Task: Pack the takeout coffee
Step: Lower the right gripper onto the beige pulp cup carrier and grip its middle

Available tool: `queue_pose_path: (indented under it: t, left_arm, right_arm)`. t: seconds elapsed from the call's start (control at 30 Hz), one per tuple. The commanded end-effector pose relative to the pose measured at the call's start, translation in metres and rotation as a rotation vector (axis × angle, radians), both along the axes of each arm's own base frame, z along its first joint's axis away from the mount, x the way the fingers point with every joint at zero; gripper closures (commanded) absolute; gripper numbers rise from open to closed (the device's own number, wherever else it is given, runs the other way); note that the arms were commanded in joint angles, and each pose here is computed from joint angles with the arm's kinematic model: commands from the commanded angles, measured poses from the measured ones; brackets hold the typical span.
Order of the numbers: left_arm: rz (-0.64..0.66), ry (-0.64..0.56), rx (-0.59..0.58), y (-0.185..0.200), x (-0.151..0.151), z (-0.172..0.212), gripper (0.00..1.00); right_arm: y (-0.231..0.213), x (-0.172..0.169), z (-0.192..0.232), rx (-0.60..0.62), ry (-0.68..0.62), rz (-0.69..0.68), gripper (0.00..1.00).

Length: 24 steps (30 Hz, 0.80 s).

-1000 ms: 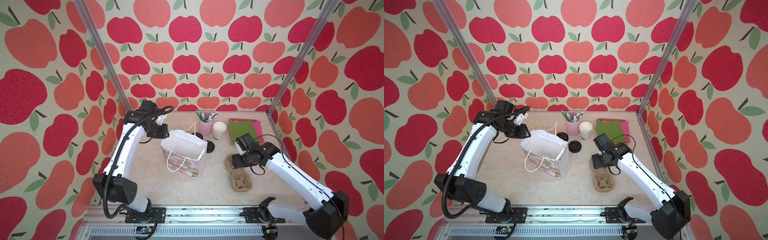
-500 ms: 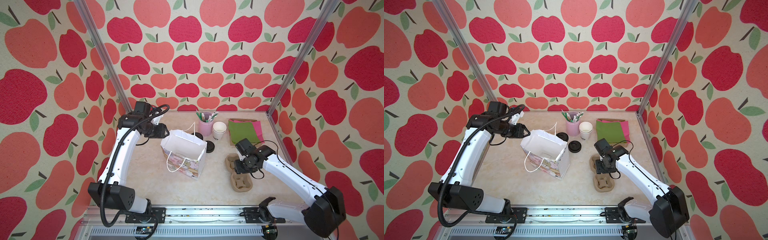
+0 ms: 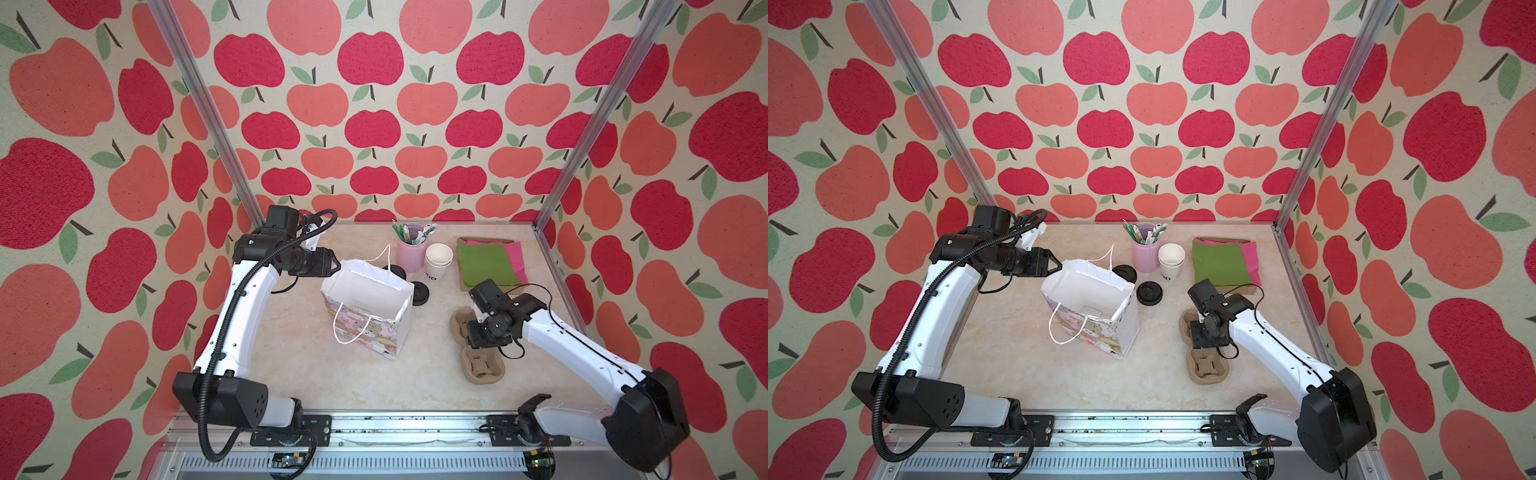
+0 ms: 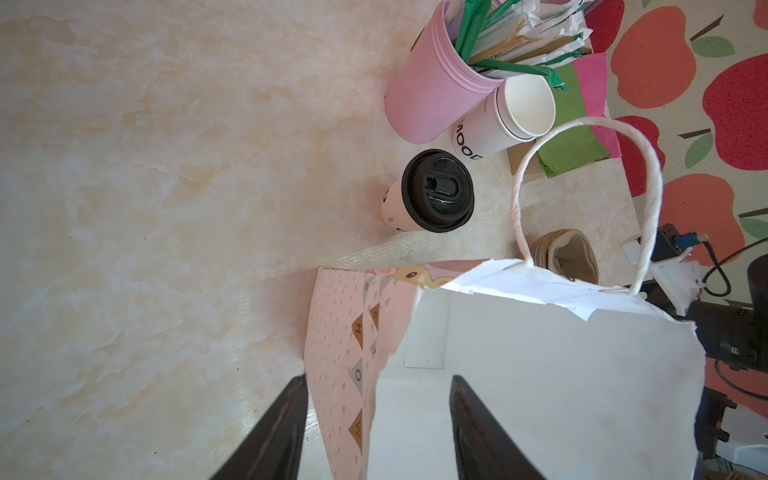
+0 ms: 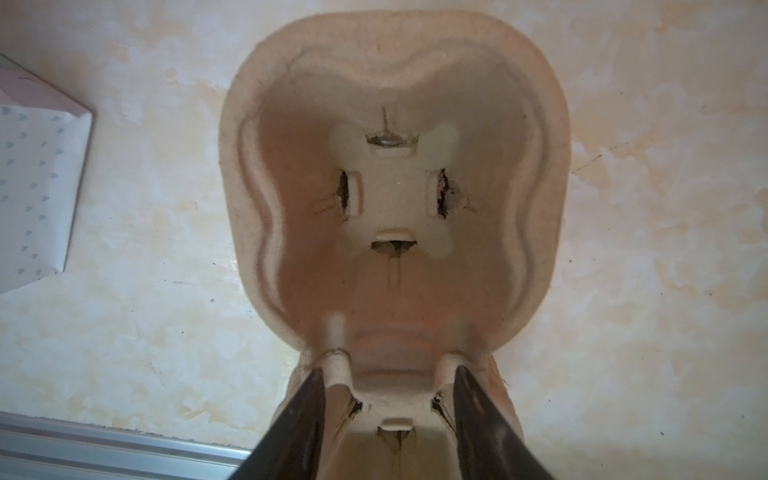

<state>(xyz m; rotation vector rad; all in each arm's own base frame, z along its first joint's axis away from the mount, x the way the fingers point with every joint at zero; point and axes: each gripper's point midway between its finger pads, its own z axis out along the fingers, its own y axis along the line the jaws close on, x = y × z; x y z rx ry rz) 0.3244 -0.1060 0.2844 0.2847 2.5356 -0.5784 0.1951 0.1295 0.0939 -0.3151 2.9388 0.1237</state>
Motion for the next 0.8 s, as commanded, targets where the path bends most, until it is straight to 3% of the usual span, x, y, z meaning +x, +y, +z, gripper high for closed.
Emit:
queue_pose_path:
  t: [0.0, 0.77]
  left_arm:
    - [0.001, -0.022, -0.015, 0.000, -0.003, 0.005, 0.42]
    - [0.004, -0.039, -0.019, 0.002, -0.006, 0.008, 0.41]
  right_arm:
    - [-0.004, -0.002, -0.009, -0.020, 0.014, 0.010, 0.49]
    - [-0.005, -0.004, -0.016, -0.014, 0.006, 0.017, 0.64]
